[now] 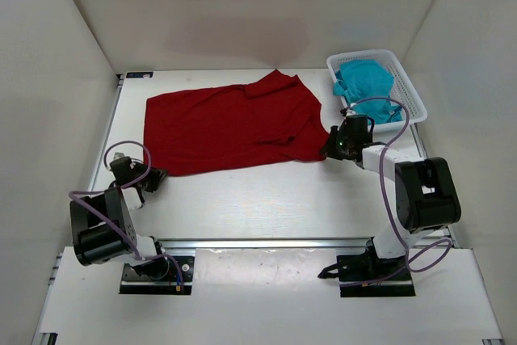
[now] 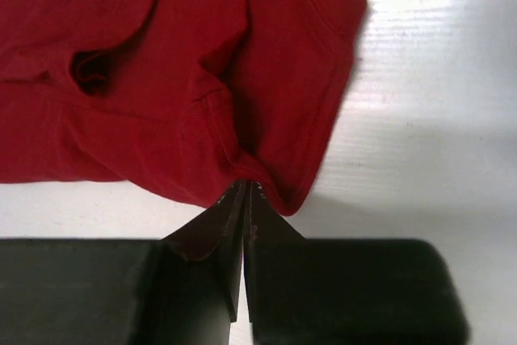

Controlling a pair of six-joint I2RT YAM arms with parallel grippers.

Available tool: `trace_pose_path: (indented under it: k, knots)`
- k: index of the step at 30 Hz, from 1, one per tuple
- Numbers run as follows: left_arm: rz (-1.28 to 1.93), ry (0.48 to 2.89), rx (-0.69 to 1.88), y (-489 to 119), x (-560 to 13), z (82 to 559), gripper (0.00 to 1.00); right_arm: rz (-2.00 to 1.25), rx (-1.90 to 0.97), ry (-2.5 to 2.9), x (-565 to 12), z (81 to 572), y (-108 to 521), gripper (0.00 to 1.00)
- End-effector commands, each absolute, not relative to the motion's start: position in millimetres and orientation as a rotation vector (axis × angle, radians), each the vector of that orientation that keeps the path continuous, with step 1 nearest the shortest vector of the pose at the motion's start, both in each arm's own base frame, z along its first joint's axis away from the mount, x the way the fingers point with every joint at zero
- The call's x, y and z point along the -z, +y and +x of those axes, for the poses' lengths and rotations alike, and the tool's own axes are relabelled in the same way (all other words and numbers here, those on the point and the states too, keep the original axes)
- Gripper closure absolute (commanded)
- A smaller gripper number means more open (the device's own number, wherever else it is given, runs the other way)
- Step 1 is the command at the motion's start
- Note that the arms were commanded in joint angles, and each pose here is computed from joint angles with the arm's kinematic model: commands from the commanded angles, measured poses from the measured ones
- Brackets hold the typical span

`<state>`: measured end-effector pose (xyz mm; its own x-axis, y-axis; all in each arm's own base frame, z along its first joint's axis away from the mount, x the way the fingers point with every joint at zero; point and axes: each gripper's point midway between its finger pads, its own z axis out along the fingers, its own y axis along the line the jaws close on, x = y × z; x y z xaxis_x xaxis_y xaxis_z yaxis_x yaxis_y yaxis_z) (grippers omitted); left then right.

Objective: Fold and stack the t-shirts
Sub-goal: Fold the flattened tshirt in 1/3 of the way

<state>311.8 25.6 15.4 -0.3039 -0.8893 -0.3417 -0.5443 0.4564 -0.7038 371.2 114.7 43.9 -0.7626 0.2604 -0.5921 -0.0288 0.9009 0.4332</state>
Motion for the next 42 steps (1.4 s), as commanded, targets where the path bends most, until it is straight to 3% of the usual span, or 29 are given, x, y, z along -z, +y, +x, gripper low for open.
trace_pose_path:
  k: [1, 5, 8, 9, 13, 19, 25, 30, 32, 42]
  knots:
    - [-1.227, 2.012, 0.546, 31, -5, 310, 0.83, 0.146, -0.543, 2.289, -64, 398, 112, 1.0]
    - [-1.235, 1.998, 0.522, 40, -8, 314, 0.99, 0.155, -0.518, 2.282, -67, 410, 109, 1.0]
    - [-1.224, 2.008, 0.506, 44, -8, 315, 1.0, 0.156, -0.501, 2.291, -65, 416, 106, 1.0]
    - [-1.224, 1.991, 0.502, 47, -12, 319, 1.0, 0.158, -0.494, 2.3, -62, 413, 104, 0.98]
    - [-1.231, 1.996, 0.506, 47, -9, 319, 0.99, 0.128, -0.569, 2.274, -65, 402, 113, 0.7]
    - [-1.241, 2.002, 0.516, 48, -6, 319, 1.0, 0.121, -0.771, 2.246, -66, 376, 132, 0.6]
    - [-1.234, 1.997, 0.521, 48, -8, 321, 1.0, 0.122, -0.84, 2.227, -69, 372, 137, 0.7]
    - [-1.231, 1.998, 0.522, 48, -8, 322, 1.0, 0.121, -0.905, 2.201, -75, 377, 141, 0.87]
    - [-1.231, 1.996, 0.522, 50, -9, 323, 1.0, 0.143, -0.908, 2.208, -74, 380, 139, 1.0]
    - [-1.254, 1.994, 0.538, 52, -7, 323, 1.0, 0.204, -0.8, 2.209, -79, 406, 111, 1.0]
